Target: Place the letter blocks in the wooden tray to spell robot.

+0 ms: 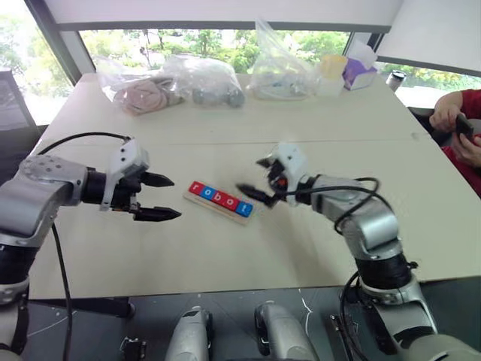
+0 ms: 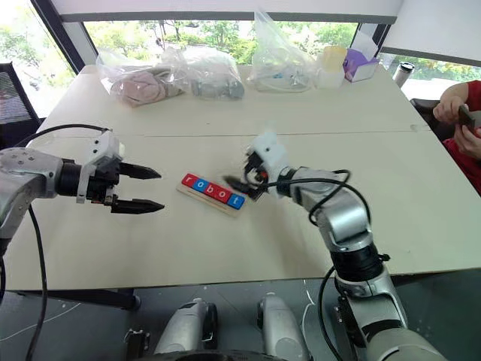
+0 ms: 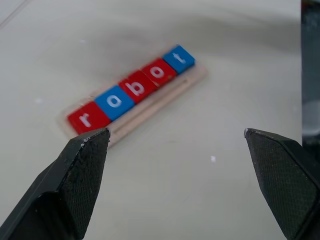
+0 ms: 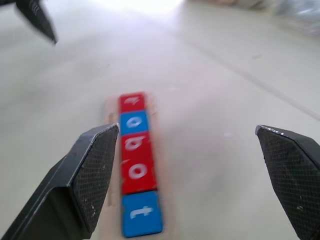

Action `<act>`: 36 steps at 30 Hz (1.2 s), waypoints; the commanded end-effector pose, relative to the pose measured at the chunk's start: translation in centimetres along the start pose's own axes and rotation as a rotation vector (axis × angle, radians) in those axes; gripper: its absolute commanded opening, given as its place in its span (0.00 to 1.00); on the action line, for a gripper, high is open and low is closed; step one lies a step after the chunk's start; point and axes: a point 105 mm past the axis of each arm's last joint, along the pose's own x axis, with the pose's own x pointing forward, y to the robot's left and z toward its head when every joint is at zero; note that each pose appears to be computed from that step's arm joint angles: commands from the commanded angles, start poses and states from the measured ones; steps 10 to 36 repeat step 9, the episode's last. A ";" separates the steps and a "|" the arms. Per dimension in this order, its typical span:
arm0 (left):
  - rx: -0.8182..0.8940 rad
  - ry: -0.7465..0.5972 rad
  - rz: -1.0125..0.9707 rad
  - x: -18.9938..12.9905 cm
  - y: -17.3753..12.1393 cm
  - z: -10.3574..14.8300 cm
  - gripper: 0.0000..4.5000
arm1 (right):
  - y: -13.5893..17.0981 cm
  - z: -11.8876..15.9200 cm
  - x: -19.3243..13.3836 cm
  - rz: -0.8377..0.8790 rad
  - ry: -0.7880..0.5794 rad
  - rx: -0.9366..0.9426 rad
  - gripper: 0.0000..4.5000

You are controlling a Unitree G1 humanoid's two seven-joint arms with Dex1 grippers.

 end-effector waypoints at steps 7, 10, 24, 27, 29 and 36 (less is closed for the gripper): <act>-0.082 0.053 0.196 -3.3 1.0 -4.1 1.00 | 1.3 -3.4 -8.8 -0.015 0.108 0.072 0.99; -0.078 0.095 0.242 -3.6 1.1 -5.6 1.00 | 1.6 -4.2 -9.5 -0.019 0.129 0.090 0.99; -0.078 0.095 0.242 -3.6 1.1 -5.6 1.00 | 1.6 -4.2 -9.5 -0.019 0.129 0.090 0.99; -0.078 0.095 0.242 -3.6 1.1 -5.6 1.00 | 1.6 -4.2 -9.5 -0.019 0.129 0.090 0.99; -0.078 0.095 0.242 -3.6 1.1 -5.6 1.00 | 1.6 -4.2 -9.5 -0.019 0.129 0.090 0.99; -0.078 0.095 0.242 -3.6 1.1 -5.6 1.00 | 1.6 -4.2 -9.5 -0.019 0.129 0.090 0.99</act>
